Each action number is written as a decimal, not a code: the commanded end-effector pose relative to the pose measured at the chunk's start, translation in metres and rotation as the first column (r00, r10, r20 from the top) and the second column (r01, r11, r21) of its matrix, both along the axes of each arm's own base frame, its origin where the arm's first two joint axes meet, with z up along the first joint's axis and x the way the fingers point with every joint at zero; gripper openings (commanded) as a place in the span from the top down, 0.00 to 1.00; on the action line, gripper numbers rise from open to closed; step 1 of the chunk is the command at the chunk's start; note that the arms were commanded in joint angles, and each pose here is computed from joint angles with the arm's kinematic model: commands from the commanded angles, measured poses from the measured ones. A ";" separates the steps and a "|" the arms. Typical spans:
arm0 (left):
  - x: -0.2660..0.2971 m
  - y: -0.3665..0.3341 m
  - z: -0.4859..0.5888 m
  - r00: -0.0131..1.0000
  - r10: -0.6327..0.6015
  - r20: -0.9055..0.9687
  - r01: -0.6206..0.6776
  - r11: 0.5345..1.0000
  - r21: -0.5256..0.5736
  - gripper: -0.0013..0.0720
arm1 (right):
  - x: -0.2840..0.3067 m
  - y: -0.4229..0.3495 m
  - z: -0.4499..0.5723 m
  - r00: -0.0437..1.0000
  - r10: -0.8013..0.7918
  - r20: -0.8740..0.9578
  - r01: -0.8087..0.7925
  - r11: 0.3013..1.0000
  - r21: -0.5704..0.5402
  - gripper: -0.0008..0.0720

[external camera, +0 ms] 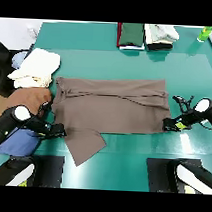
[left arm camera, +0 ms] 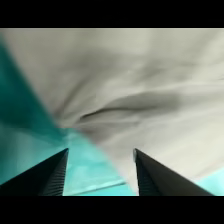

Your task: Fold the shirts.

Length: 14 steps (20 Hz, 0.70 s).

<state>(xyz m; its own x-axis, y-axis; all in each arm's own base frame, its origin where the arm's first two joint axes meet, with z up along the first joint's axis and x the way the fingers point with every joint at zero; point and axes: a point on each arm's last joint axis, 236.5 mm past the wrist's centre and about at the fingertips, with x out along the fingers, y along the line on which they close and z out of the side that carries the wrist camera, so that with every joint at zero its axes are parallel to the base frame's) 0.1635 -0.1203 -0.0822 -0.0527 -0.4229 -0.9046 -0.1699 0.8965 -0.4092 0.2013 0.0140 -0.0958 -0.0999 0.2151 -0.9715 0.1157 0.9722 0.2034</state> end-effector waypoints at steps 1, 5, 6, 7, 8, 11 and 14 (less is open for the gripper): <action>0.011 -0.013 -0.002 0.998 0.039 0.051 -0.036 0.998 -0.059 0.30 | 0.001 0.000 -0.001 1.000 -0.007 0.001 0.007 1.000 -0.003 0.96; 0.010 -0.037 -0.003 0.989 -0.070 0.127 0.076 0.996 -0.046 0.66 | 0.001 0.000 -0.001 1.000 -0.017 0.000 0.017 1.000 -0.004 0.96; 0.005 -0.042 -0.003 0.986 -0.105 0.128 0.112 0.993 -0.045 0.83 | 0.001 0.000 0.000 1.000 -0.016 -0.001 0.016 1.000 -0.004 0.96; 0.000 -0.044 -0.002 0.985 -0.124 0.117 0.131 0.990 -0.047 0.95 | 0.002 0.000 0.002 1.000 -0.014 -0.001 0.014 1.000 -0.003 0.96; -0.005 -0.044 0.001 0.985 -0.143 0.096 0.148 0.988 -0.047 0.95 | 0.004 0.000 0.007 1.000 -0.010 -0.002 0.010 1.000 -0.002 0.96; -0.005 -0.031 0.021 0.965 -0.248 0.082 0.247 0.969 0.020 0.95 | 0.013 -0.001 0.034 0.998 0.003 0.055 -0.002 1.000 -0.008 0.96; 0.003 -0.022 0.048 0.945 -0.314 0.088 0.308 0.948 0.076 0.95 | 0.004 -0.008 0.066 0.994 0.032 0.108 -0.026 0.998 -0.053 0.96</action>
